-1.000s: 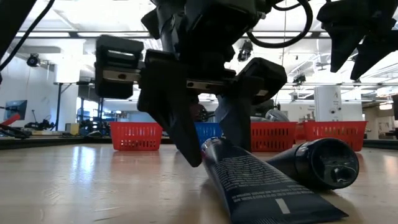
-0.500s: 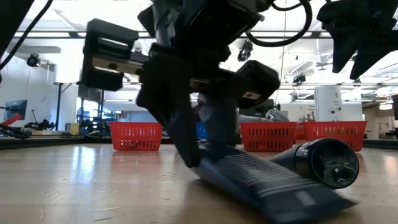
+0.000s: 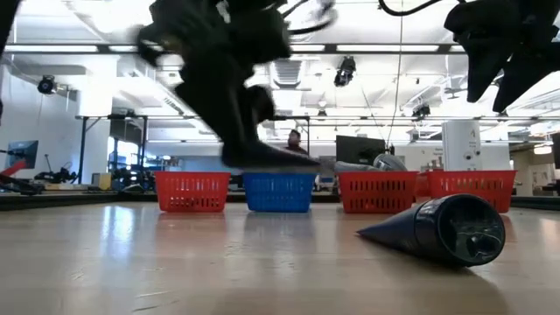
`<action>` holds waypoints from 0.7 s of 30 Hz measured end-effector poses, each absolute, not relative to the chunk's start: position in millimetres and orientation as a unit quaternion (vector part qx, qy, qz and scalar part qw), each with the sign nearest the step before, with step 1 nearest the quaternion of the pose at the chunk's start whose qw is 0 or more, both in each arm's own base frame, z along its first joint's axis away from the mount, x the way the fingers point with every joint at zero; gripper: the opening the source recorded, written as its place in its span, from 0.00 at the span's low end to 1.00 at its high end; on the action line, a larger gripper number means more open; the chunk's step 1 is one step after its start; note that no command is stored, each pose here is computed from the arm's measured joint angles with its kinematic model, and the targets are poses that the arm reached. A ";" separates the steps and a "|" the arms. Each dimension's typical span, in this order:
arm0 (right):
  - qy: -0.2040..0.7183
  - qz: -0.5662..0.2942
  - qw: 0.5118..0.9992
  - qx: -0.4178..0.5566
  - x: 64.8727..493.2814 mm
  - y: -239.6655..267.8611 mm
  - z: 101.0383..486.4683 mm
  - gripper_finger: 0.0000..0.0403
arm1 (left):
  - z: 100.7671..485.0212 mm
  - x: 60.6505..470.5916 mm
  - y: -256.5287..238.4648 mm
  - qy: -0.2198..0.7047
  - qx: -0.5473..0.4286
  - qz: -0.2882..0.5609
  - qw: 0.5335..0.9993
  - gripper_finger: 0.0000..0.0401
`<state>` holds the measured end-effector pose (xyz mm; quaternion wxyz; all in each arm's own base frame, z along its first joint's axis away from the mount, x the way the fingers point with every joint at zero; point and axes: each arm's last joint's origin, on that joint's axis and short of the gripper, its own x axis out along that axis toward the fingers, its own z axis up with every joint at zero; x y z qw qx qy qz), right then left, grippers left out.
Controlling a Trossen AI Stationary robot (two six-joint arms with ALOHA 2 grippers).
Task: Pick & Place Travel size toiletries
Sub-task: Put the blue shaving cream into the blue bin
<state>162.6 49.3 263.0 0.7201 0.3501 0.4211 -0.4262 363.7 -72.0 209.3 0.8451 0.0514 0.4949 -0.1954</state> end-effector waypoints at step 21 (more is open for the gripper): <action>0.397 -0.441 0.720 0.359 162.9 48.3 263.8 0.75 | 195.1 280.5 42.4 0.127 -0.530 0.279 0.791 0.30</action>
